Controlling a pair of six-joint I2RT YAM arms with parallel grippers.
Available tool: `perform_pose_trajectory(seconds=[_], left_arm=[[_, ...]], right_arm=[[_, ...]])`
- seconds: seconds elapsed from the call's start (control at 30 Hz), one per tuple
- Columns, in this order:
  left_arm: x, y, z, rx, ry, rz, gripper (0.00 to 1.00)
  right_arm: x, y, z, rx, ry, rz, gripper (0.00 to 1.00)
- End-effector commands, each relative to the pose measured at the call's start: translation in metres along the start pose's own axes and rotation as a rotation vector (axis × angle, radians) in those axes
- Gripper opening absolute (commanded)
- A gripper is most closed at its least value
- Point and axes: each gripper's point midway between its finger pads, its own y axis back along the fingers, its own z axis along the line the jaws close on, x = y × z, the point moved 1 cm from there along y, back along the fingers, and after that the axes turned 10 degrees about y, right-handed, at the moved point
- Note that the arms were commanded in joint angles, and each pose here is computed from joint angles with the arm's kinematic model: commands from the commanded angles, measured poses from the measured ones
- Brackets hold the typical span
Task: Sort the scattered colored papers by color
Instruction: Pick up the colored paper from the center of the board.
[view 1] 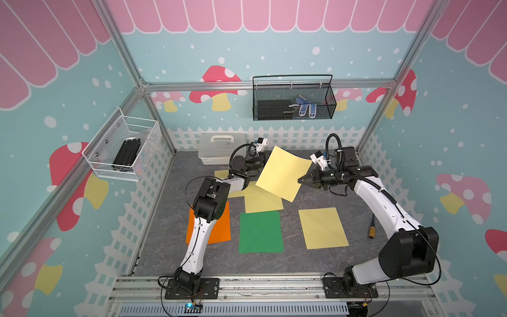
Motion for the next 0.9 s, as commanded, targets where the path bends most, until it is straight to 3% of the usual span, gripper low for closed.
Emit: perform_pose_trajectory(seconds=[0.0, 0.33, 0.67, 0.87], left_arm=[[0.013, -0.004, -0.017, 0.024, -0.032, 0.04, 0.41], [0.022, -0.004, -0.02, 0.017, -0.04, 0.05, 0.5], [0.023, -0.004, -0.03, 0.024, -0.048, 0.043, 0.51], [0.022, -0.004, -0.031, 0.026, -0.048, 0.035, 0.52]], right_arm=[[-0.002, 0.008, 0.003, 0.049, 0.092, 0.003, 0.0], [-0.014, 0.017, -0.01, 0.187, 0.149, 0.026, 0.01], [-0.028, 0.032, -0.025, 0.295, 0.154, -0.006, 0.01], [-0.038, 0.039, -0.025, 0.286, 0.159, -0.039, 0.02]])
